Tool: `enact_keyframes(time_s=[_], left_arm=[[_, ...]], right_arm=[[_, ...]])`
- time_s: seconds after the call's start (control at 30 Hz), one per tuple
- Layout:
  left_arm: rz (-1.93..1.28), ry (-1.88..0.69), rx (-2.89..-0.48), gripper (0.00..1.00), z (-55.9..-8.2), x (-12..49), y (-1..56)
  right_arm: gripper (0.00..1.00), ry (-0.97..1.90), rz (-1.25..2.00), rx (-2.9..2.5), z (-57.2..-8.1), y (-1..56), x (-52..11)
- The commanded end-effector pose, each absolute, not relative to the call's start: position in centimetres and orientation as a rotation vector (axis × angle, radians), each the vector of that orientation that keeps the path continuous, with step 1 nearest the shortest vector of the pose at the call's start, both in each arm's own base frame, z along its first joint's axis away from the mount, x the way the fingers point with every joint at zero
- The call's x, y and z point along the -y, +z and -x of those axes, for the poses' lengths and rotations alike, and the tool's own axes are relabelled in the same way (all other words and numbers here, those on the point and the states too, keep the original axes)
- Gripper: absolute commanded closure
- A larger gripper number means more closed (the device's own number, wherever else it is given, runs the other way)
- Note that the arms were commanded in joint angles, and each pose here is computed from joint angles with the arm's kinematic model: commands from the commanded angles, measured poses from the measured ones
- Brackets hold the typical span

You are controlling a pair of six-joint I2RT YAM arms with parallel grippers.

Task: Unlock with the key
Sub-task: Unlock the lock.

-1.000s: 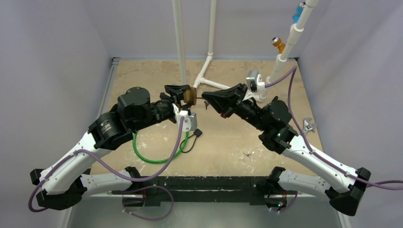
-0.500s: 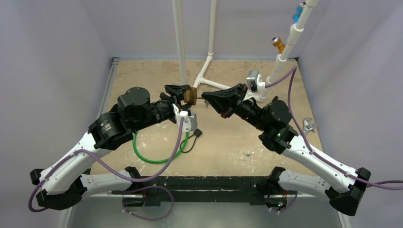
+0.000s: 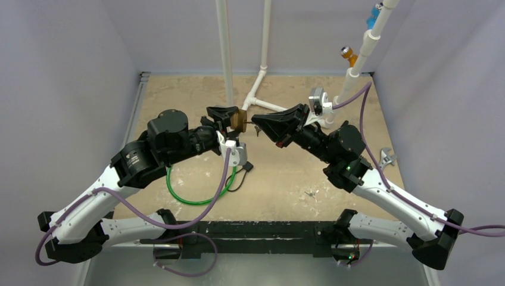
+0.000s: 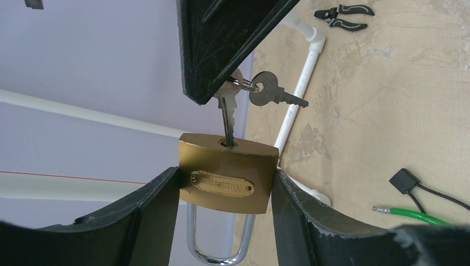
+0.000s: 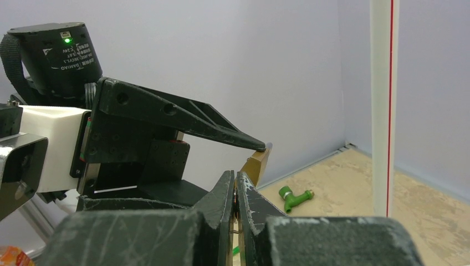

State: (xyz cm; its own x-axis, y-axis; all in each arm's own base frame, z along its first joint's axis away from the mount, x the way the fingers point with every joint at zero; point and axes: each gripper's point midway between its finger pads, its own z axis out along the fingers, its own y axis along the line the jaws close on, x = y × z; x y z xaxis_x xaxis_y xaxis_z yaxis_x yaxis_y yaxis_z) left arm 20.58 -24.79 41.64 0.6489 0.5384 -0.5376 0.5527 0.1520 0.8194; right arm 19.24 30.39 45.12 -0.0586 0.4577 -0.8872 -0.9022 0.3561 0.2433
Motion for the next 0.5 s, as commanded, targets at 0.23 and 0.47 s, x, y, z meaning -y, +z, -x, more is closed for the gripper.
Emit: enact_keyframes(time_s=[0.23,0.47], left_arm=[[-1.345,-0.006,-0.816,1.0,-19.68,24.31,47.48],[-1.343,-0.007,-0.815,1.0,-19.66,24.3,47.58]], right_arm=[[1.0,1.148,0.476,-1.073,-19.46,47.39,-29.59],[1.0,1.146,0.478,-1.079,-19.42,47.1,-29.54]])
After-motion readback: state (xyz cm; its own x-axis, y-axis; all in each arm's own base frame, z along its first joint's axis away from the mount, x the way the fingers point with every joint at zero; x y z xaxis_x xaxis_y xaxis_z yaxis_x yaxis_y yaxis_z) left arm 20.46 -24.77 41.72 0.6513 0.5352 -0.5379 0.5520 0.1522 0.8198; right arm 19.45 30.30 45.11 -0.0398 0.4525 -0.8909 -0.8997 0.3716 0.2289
